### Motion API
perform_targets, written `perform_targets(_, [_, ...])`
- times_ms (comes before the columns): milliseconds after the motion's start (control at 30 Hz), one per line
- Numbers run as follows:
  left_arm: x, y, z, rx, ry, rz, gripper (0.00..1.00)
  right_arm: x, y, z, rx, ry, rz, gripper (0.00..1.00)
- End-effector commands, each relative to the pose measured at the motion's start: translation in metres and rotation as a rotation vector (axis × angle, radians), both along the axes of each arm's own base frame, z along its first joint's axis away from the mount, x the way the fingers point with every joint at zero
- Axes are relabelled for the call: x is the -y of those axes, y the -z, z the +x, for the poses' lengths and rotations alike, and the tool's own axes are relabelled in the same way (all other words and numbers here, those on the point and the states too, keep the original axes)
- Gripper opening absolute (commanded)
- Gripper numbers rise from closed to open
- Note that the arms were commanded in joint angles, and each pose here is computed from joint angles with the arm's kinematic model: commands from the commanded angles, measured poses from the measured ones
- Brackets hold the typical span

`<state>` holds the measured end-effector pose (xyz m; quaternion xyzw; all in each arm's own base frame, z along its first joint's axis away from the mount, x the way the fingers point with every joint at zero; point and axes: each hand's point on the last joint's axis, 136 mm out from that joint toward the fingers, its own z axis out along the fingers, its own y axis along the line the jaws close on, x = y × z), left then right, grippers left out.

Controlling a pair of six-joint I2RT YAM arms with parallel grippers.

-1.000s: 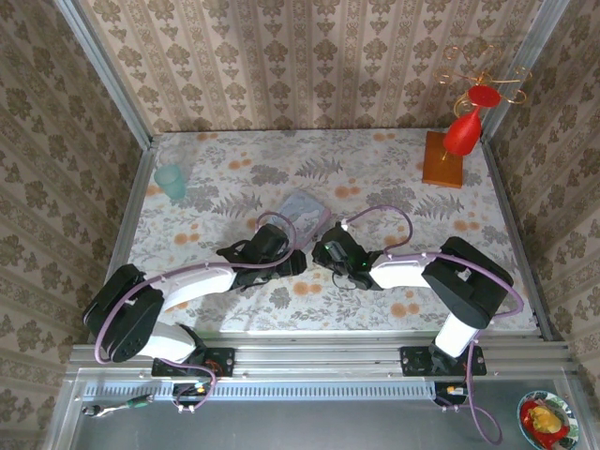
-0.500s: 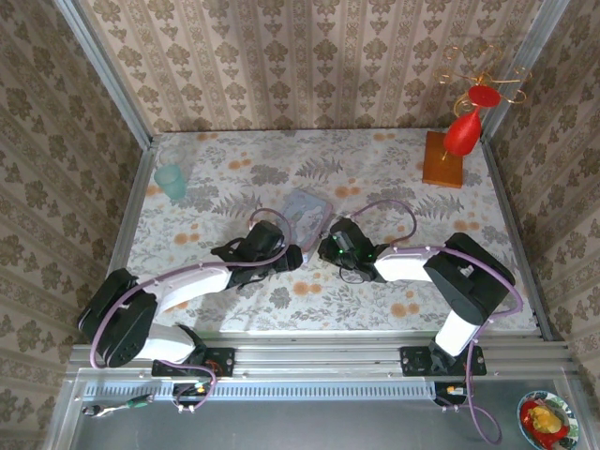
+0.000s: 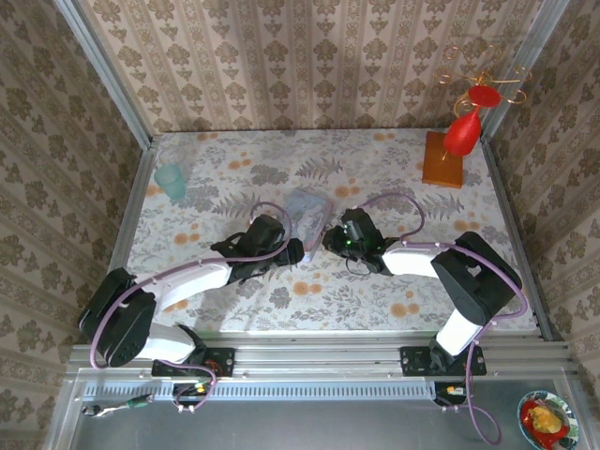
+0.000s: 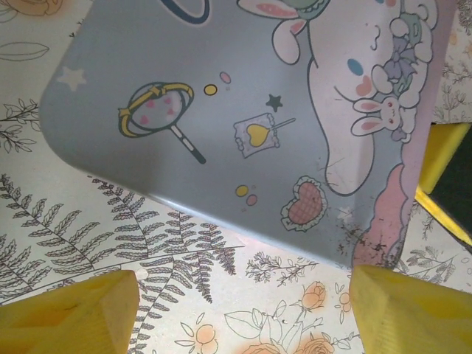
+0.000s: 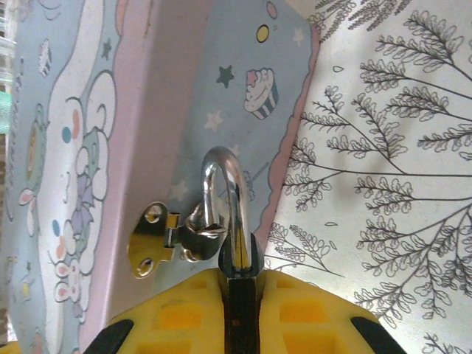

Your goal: Unlock the padlock with the key

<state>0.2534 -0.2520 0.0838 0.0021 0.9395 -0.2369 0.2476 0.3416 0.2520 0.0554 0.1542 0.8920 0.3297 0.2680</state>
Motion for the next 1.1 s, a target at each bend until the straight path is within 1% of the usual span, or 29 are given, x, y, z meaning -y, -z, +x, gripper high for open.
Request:
perform_targets(0, [0.003, -0.001, 0.005, 0.004, 0.003, 0.005, 0.76, -0.008, 0.002, 0.0, -0.013, -0.015, 0.054, 0.12])
perform_targets(100, [0.004, -0.001, 0.006, 0.001, 0.006, 0.006, 0.76, -0.009, 0.008, 0.001, -0.025, -0.019, 0.043, 0.13])
perform_targets(233, [0.004, -0.001, 0.007, 0.001, 0.007, 0.005, 0.76, -0.003, 0.003, 0.004, -0.008, -0.013, 0.025, 0.13])
perform_targets(400, [0.001, 0.002, 0.007, -0.003, -0.002, 0.008, 0.76, 0.016, -0.001, 0.001, 0.002, 0.019, -0.062, 0.13])
perform_targets(700, [0.002, 0.0, 0.009, -0.005, 0.001, 0.005, 0.76, 0.02, 0.005, -0.004, -0.012, 0.021, -0.064, 0.13])
perform_targets(800, [0.0, -0.001, 0.008, -0.001, -0.001, 0.007, 0.76, 0.025, 0.004, -0.009, -0.011, 0.014, -0.086, 0.14])
perform_targets(900, [-0.001, -0.003, 0.007, 0.011, 0.004, -0.005, 0.76, 0.032, 0.001, -0.016, -0.003, -0.002, -0.119, 0.14])
perform_targets(967, [0.0, -0.009, 0.006, 0.035, 0.017, -0.027, 0.76, 0.037, -0.001, -0.022, 0.001, -0.017, -0.147, 0.13])
perform_targets(1067, [-0.005, -0.018, 0.004, 0.078, 0.035, -0.026, 0.76, 0.043, -0.006, -0.031, 0.006, -0.053, -0.189, 0.13])
